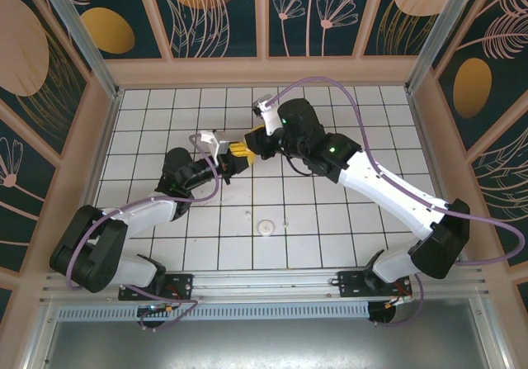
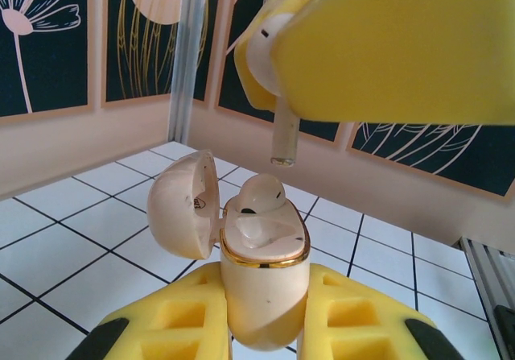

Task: Insert the wireless bluetooth earbuds into the charging case

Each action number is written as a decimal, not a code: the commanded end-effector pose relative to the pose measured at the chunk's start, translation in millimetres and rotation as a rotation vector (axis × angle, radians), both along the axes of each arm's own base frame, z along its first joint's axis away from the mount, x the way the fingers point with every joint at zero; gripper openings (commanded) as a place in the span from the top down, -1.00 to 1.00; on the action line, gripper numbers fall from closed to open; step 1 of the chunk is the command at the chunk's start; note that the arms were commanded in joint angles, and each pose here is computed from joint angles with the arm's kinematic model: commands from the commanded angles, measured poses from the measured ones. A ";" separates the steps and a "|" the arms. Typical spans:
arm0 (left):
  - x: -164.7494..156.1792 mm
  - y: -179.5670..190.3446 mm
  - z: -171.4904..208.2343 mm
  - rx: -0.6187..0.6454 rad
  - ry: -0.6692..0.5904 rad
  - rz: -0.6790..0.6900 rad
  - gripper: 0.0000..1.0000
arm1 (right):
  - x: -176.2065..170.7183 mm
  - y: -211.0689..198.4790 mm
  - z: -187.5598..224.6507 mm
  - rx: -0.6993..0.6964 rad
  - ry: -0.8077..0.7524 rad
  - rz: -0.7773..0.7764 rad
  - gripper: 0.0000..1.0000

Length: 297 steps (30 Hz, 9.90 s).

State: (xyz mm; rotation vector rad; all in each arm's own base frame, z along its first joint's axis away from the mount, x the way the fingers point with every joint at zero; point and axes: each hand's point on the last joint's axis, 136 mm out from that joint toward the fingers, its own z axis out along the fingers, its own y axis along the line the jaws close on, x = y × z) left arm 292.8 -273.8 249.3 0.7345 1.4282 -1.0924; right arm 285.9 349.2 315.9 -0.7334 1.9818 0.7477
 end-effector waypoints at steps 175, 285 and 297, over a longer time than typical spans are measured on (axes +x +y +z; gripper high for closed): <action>23.4 7.3 21.2 0.009 -0.036 0.173 0.71 | 21.7 -22.4 -29.9 -0.017 0.312 -0.220 -0.75; 20.6 6.6 27.8 -0.014 -0.033 0.163 0.72 | 24.8 -16.9 -20.3 0.017 0.265 -0.111 -0.81; 19.4 6.0 28.7 -0.018 -0.036 0.157 0.72 | 32.3 -22.3 -34.2 -0.013 0.288 -0.151 -0.80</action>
